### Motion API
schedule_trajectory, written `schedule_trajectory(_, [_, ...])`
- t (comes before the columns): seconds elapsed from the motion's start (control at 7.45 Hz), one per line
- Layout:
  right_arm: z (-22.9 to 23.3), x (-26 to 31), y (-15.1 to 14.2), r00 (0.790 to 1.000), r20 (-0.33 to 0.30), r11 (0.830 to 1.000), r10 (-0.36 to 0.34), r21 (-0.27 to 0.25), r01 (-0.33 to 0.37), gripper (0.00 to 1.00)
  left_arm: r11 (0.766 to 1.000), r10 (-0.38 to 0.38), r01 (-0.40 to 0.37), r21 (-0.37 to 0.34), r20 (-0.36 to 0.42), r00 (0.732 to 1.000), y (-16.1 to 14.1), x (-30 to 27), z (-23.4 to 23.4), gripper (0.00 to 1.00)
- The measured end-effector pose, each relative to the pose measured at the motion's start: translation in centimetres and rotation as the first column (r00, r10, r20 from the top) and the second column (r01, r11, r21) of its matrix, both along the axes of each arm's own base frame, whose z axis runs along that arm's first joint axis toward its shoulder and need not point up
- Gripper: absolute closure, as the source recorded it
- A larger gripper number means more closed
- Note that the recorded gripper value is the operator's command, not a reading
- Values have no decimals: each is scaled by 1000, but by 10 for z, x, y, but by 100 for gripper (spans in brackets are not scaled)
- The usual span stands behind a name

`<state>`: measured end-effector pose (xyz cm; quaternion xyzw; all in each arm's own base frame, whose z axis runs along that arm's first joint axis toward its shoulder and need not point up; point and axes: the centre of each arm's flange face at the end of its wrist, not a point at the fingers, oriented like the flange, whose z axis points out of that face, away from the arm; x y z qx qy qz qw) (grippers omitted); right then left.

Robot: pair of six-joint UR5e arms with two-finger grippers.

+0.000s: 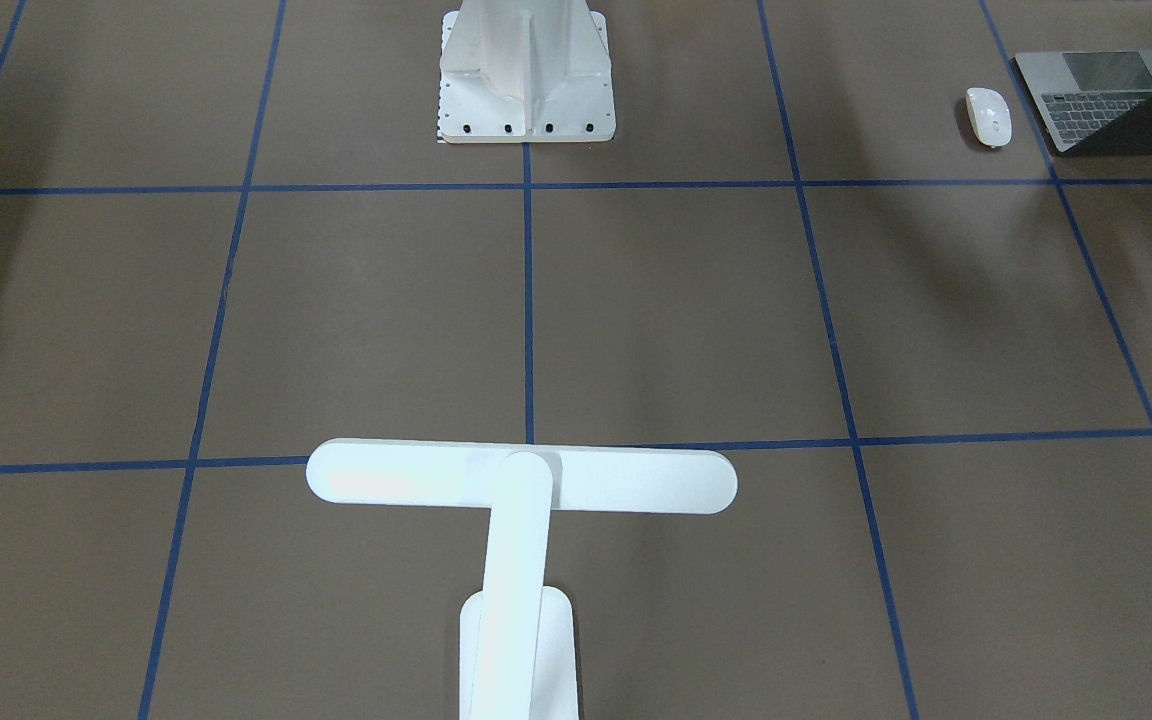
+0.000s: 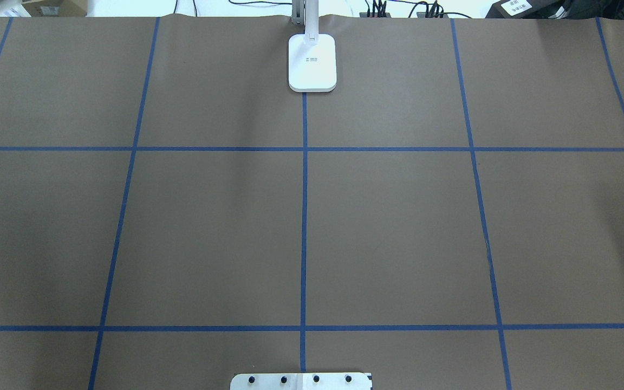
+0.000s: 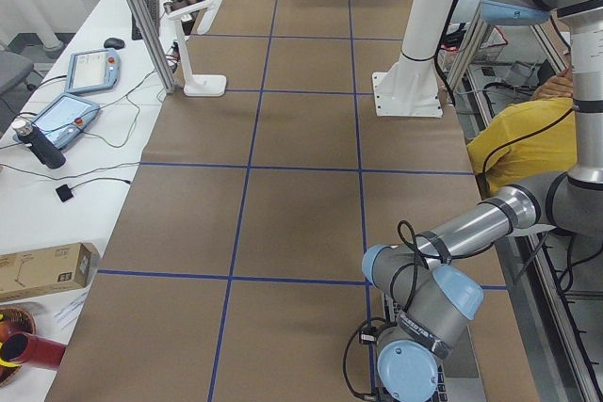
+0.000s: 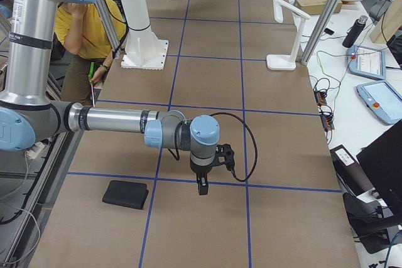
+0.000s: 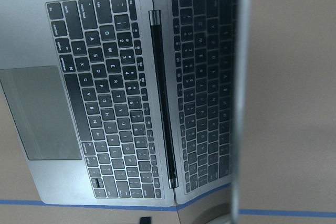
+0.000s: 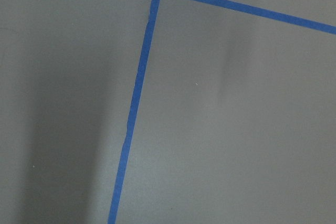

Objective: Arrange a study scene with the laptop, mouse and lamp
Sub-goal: 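Grasp the silver laptop by its hinge edge with the left gripper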

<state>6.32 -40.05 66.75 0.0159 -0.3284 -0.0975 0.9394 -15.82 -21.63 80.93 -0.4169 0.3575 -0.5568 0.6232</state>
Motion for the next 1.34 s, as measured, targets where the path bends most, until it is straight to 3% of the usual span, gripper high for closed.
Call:
schedule_trajectory(0.54, [0, 0, 0, 1000, 1, 1000, 1, 0, -1, 0, 999, -5, 4, 48, 22, 1000, -32, -14, -44, 100])
schedule_trajectory(0.94, [-1, 0, -1, 1000, 1, 1000, 2, 0, -2, 0, 992, -49, 47, 115, 12, 999, -90, -36, -122, 100])
schedule_trajectory(1.34, [0, 0, -1, 1000, 1, 1000, 2, -2, -2, 0, 980, -105, 92, 177, 63, 993, -170, -56, -209, 100])
